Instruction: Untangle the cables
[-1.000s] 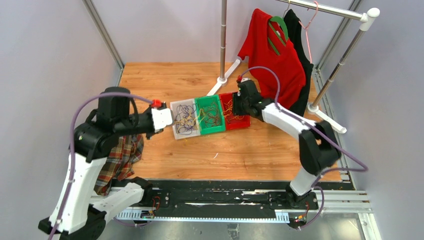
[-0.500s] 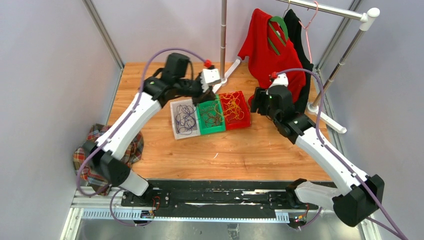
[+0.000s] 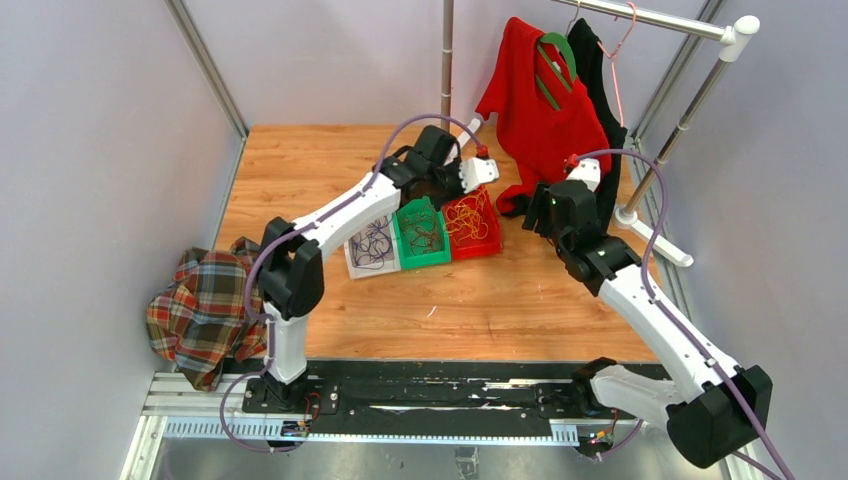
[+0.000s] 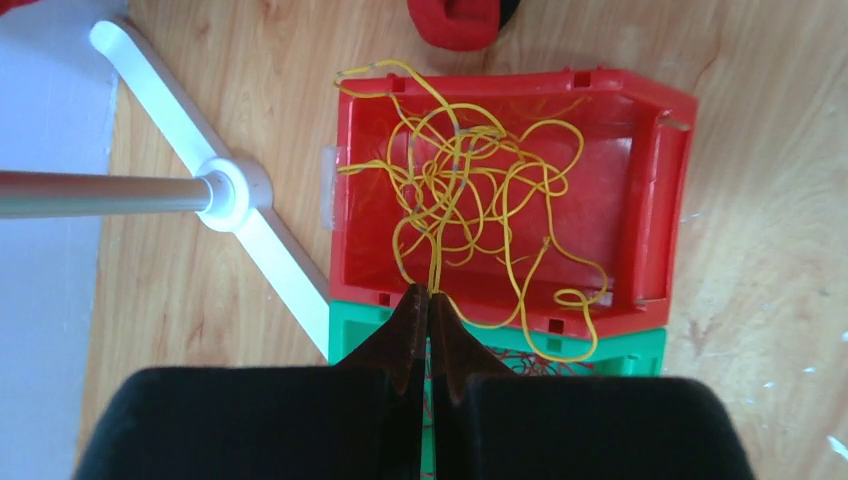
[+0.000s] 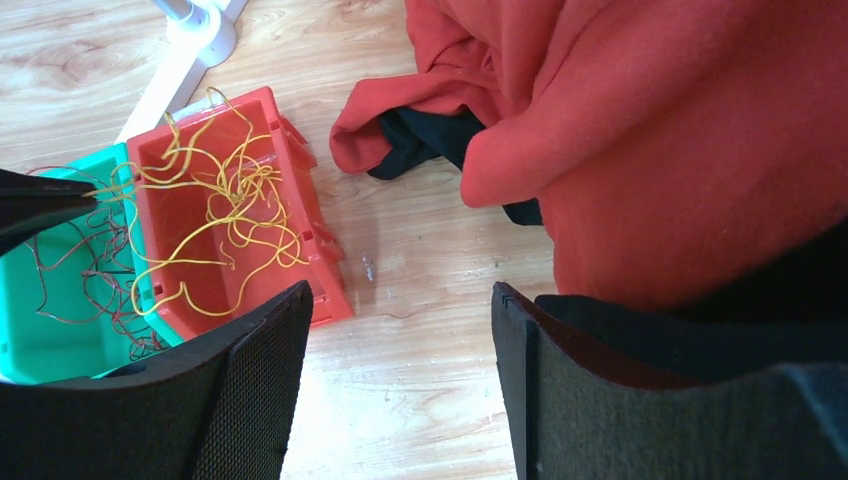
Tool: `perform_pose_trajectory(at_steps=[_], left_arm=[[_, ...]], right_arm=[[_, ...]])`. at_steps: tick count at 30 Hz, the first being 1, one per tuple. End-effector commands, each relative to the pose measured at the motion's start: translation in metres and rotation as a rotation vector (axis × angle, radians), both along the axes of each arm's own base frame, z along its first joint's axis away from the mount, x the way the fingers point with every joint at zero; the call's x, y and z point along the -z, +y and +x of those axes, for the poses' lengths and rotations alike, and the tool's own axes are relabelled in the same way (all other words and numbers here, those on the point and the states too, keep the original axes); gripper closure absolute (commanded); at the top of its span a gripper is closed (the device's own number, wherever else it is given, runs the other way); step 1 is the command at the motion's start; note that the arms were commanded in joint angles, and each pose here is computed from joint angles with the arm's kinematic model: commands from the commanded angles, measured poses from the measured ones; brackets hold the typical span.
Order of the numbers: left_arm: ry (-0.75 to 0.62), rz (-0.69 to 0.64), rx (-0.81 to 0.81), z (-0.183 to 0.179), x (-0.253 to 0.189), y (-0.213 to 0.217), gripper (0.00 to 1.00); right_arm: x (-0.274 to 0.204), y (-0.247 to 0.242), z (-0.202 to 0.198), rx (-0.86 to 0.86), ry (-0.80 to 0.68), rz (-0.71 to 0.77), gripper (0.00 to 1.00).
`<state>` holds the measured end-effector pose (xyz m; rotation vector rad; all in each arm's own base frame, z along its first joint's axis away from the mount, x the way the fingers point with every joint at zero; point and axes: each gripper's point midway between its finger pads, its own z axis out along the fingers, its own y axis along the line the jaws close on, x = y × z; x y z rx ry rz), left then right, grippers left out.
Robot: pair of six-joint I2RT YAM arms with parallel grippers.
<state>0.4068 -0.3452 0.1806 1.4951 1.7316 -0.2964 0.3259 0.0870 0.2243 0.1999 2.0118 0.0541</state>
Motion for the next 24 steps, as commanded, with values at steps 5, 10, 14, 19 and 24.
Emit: perform_pose_trajectory(at_steps=[5,10,14,19,24], left_arm=[[-0.102,0.283,0.142,-0.002,0.066,-0.006,1.00],[-0.111,0.400,0.164,-0.002,0.098,-0.011,1.00],[-0.086,0.404,0.137,0.004,0.117,-0.016,1.00],[-0.046,0.381,0.080,0.005,0.130,-0.017,0.97],[0.009,0.334,0.076,-0.009,0.107,-0.014,0.62]], right_arm=[[0.017,0.001,0.006,-0.006,0.039,0.017,0.35],[0.026,0.002,0.002,-0.009,0.050,0.035,0.35],[0.030,-0.001,-0.004,-0.005,0.050,0.039,0.35],[0.029,-0.008,-0.012,0.008,0.032,0.049,0.35],[0.020,-0.011,-0.017,0.011,-0.001,0.078,0.34]])
